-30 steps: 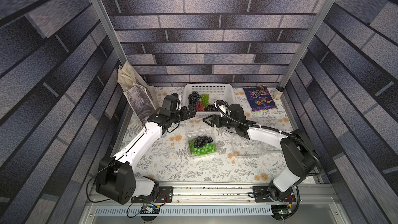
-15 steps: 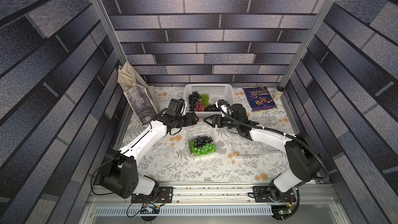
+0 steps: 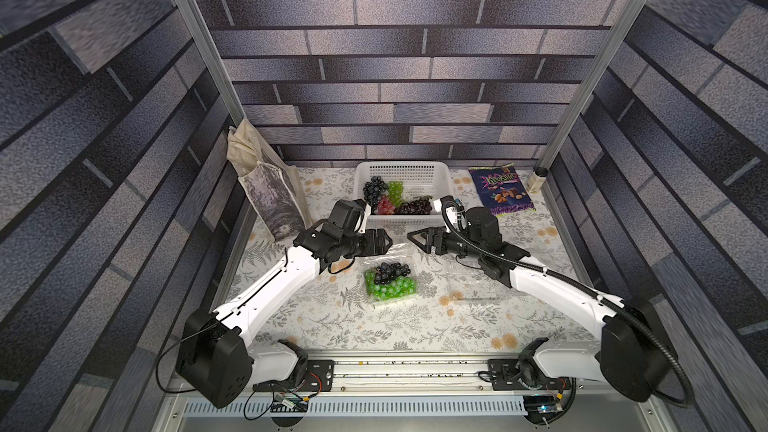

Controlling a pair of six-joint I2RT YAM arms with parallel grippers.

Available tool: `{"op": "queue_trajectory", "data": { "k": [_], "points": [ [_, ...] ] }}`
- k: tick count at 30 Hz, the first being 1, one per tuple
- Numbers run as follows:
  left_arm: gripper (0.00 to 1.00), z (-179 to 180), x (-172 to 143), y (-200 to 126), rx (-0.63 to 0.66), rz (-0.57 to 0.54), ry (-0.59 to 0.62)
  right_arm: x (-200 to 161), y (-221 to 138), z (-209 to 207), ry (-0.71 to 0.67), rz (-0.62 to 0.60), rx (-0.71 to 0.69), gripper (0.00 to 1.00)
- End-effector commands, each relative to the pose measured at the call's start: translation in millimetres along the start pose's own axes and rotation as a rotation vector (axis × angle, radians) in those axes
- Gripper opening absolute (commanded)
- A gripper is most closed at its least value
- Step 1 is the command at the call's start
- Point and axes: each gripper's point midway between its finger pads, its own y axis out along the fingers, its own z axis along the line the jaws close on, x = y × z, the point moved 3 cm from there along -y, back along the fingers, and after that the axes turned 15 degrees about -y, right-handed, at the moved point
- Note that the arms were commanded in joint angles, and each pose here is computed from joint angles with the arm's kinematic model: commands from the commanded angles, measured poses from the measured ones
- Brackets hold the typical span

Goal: Pack grapes into containers
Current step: Close the packing box at the center of the board.

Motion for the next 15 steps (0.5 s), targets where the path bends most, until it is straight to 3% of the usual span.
{"op": "queue_trajectory", "data": {
  "k": [1,6,15],
  "points": [
    [0.83,2.7,-17.6,-1.6,0.040,0.020,0.021,-23.6,-18.6,-11.7,0.049,0.057,-0.107,0.77],
    [0.83,1.6,-35.8,8.0,0.065,0.058,0.042,-45.3,-36.1,-9.3,0.132,0.077,-0.125,0.74],
    [0.83,2.5,-63.5,22.7,0.123,0.113,0.085,-88.5,-35.9,7.0,0.225,0.114,-0.100,0.71]
  ]
}}
